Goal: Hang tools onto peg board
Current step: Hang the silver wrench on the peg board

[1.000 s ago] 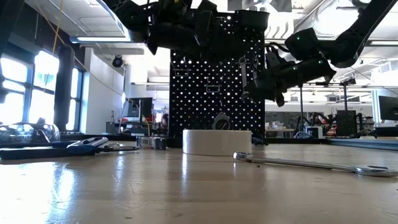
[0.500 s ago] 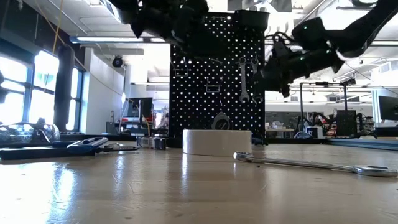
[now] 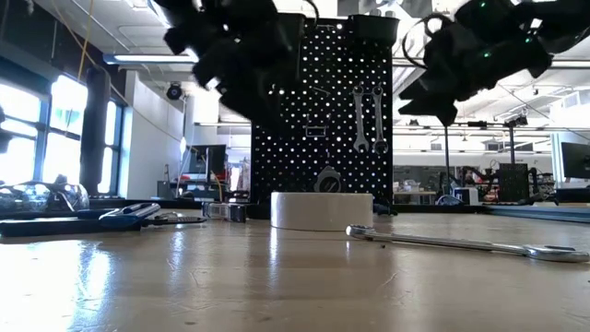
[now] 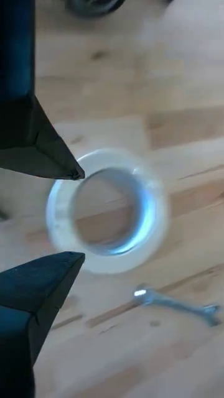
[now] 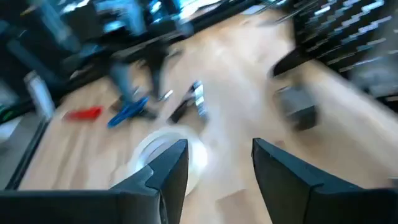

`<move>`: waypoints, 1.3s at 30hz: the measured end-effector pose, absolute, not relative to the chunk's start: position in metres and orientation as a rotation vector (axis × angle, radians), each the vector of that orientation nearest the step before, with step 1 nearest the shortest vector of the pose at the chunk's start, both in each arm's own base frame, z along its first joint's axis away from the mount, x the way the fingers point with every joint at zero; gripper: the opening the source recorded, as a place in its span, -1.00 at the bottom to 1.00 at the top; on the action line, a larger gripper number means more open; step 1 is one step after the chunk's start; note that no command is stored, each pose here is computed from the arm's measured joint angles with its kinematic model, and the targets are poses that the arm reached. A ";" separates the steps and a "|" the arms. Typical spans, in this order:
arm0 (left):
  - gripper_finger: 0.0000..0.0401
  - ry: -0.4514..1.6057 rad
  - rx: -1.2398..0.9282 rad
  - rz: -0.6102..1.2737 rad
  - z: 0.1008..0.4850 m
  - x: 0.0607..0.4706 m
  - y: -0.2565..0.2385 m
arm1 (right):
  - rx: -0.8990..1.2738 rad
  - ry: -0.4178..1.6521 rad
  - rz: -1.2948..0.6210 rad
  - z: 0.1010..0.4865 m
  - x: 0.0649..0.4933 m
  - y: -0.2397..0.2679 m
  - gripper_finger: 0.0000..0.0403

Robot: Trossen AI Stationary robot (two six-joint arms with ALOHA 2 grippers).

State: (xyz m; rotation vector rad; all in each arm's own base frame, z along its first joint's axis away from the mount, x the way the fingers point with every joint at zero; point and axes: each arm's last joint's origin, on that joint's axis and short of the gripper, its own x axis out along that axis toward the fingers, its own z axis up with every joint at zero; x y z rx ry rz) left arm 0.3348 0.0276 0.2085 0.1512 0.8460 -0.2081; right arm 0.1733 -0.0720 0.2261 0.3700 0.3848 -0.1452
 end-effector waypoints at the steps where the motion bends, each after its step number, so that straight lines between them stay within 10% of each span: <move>1: -0.04 0.876 0.147 -0.206 0.203 0.331 0.025 | 0.366 0.401 -0.115 0.225 0.175 -0.066 -0.14; 11: -0.04 0.963 0.080 -0.313 0.147 0.299 -0.021 | 0.273 0.559 0.161 0.207 0.199 0.001 -0.14; 22: -0.04 0.585 0.198 -0.380 0.150 0.302 -0.079 | 0.156 0.559 0.317 0.167 0.236 0.070 -0.14; 39: -0.18 0.413 0.208 -0.387 0.121 0.352 -0.077 | 0.294 0.549 0.228 0.131 0.223 0.150 -0.15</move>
